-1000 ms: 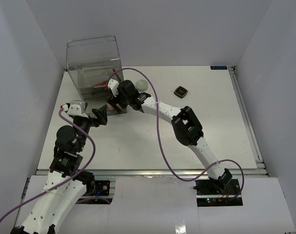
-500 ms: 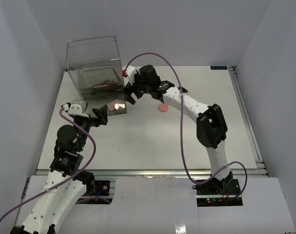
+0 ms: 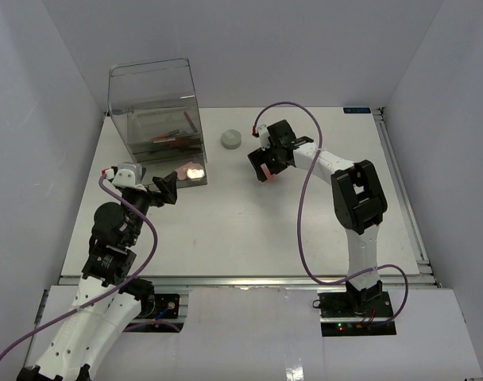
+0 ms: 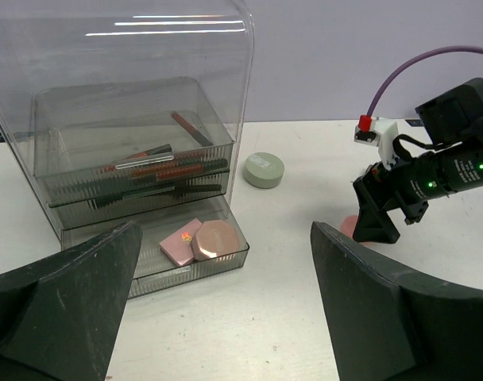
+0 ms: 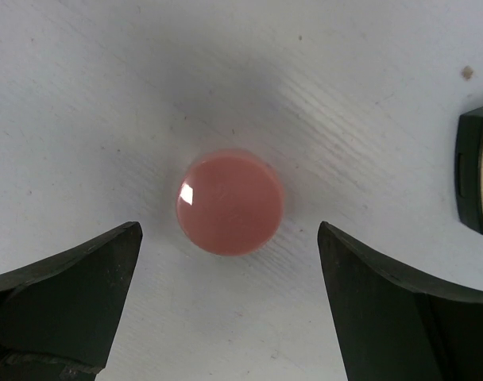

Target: Organize the makeup

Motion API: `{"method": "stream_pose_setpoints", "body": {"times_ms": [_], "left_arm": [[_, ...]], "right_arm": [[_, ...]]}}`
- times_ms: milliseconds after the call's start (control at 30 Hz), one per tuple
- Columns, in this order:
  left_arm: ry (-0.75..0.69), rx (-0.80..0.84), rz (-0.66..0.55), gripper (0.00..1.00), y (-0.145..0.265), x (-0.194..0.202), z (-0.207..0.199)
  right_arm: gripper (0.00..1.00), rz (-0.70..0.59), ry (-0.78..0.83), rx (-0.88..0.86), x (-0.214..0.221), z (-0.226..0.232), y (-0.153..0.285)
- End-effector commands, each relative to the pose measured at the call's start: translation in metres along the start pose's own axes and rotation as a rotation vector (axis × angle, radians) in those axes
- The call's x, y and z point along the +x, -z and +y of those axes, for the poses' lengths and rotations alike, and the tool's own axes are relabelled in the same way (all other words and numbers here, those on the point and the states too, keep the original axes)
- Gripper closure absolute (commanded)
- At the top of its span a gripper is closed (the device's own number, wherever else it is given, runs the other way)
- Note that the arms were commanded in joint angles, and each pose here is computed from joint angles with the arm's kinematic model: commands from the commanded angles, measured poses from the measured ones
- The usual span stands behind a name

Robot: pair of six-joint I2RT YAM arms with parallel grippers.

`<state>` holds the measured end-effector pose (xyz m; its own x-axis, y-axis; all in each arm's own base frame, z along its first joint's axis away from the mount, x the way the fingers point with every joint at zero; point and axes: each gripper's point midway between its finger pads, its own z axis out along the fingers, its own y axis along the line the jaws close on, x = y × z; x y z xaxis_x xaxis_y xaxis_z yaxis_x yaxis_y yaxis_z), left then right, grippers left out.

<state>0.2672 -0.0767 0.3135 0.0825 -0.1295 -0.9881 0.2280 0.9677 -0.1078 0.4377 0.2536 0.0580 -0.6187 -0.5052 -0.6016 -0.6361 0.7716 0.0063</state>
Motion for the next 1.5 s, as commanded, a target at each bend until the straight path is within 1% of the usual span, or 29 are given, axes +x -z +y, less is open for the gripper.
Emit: {"method": "stream_pose_setpoints", "body": {"times_ms": [0,233,367,500,600,633,733,767,900,967,1000,1100,1167,1200,1300,1400,1467], "left_arm": [[0.004,0.008,0.003,0.02,-0.001,0.001,-0.001],[0.005,0.008,0.005,0.02,-0.001,0.002,-0.001],[0.005,0.009,0.003,0.02,-0.001,0.001,-0.001],[0.007,0.01,0.0,0.02,0.0,0.001,-0.002],[0.006,0.009,-0.002,0.02,0.0,0.0,-0.001],[0.006,0.009,-0.003,0.02,0.0,-0.001,-0.001],[0.006,0.011,-0.003,0.02,0.0,-0.001,-0.002],[0.006,0.011,-0.005,0.02,0.001,-0.001,-0.002],[0.006,0.012,-0.006,0.02,0.001,-0.001,-0.002],[0.008,0.014,-0.007,0.02,0.001,-0.002,-0.002],[0.007,0.015,-0.007,0.02,0.001,-0.001,-0.002],[0.008,0.018,-0.01,0.02,0.001,-0.003,-0.003],[0.006,0.017,-0.01,0.02,0.002,-0.003,-0.003],[0.005,0.014,-0.01,0.02,0.002,-0.003,-0.002],[0.003,0.003,-0.02,0.02,0.004,-0.005,0.0],[-0.002,-0.013,-0.042,0.02,0.008,-0.01,0.004],[-0.003,-0.02,-0.053,0.02,0.01,-0.012,0.005]], "right_arm": [[0.02,0.022,-0.046,0.025,0.004,-0.001,-0.004],[0.03,0.054,-0.081,0.004,0.011,-0.005,-0.018],[0.09,0.067,-0.075,0.007,0.014,-0.009,-0.026],[0.15,0.054,-0.059,0.008,0.008,-0.011,-0.029],[0.22,0.048,-0.05,0.001,0.005,-0.01,-0.029],[0.26,0.046,-0.046,-0.005,0.004,-0.009,-0.029],[0.44,0.046,-0.026,-0.032,0.006,-0.004,-0.029],[0.52,0.046,-0.017,-0.039,0.006,-0.003,-0.028],[0.77,0.04,0.071,-0.053,0.004,0.004,-0.026],[0.82,0.02,0.15,-0.091,-0.003,0.021,-0.02],[0.83,0.001,0.197,-0.132,-0.009,0.037,-0.016],[0.84,-0.085,0.39,-0.268,-0.031,0.095,0.005],[0.84,-0.153,0.538,-0.321,-0.049,0.137,0.02],[0.85,-0.181,0.587,-0.335,-0.058,0.155,0.024],[0.87,-0.247,0.646,-0.371,-0.083,0.195,0.026],[0.87,-0.337,0.631,-0.41,-0.125,0.238,0.023],[0.87,-0.447,0.603,-0.41,-0.168,0.259,0.035]]}}
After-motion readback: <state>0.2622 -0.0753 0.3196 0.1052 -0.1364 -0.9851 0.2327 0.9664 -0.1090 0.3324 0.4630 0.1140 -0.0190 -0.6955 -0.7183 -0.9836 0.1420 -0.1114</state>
